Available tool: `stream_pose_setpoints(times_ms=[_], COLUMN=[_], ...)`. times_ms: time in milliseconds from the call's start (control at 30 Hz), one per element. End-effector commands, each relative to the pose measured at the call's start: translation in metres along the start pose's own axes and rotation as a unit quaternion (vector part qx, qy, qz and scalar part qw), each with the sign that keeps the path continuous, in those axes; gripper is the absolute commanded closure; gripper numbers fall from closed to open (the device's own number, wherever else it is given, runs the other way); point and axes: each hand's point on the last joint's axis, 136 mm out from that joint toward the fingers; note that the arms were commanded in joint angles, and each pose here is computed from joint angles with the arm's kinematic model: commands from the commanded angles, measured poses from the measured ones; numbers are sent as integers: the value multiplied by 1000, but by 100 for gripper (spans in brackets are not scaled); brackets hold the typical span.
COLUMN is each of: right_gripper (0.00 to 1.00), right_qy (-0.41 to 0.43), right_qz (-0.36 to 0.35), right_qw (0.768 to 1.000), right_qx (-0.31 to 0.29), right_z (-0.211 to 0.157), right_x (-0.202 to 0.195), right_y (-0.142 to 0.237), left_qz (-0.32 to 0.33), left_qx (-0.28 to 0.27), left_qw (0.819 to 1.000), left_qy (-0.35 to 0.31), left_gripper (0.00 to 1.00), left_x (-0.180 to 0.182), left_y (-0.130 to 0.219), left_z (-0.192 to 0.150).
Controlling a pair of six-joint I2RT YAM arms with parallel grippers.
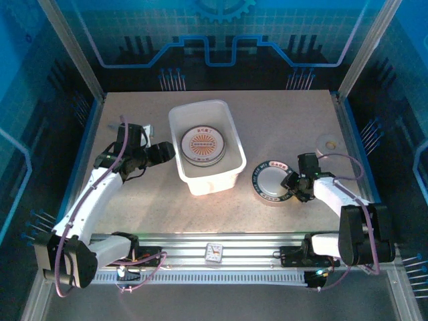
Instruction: Place the plates into the plastic bin on the countertop
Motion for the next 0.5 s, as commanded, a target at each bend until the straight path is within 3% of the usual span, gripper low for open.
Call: stream_pose_setpoints(times_ms=[0,467], right_gripper=[48,65], right_qy=[-10,-25], right_qz=[-14,-25], right_qw=[1000,999], right_qx=[16,3], right_z=[-13,-17], right_x=[-12,-26], right_y=[-8,-5], left_qz=[-11,-13], left_qx=[-3,-4], left_qw=[1000,1000], left_qy=[8,9], left_gripper=[27,27], left_x=[-5,-5], left_y=[4,5], left_z=[-2,-3])
Point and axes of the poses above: each hand's point on the last joint's axis, 136 mm out from that joint toward the fingers, its own y axis back along the fingers, its own x axis along the line the jaws close on, z = x × y, and after that the axes turned 5 degrees about -y, right-handed
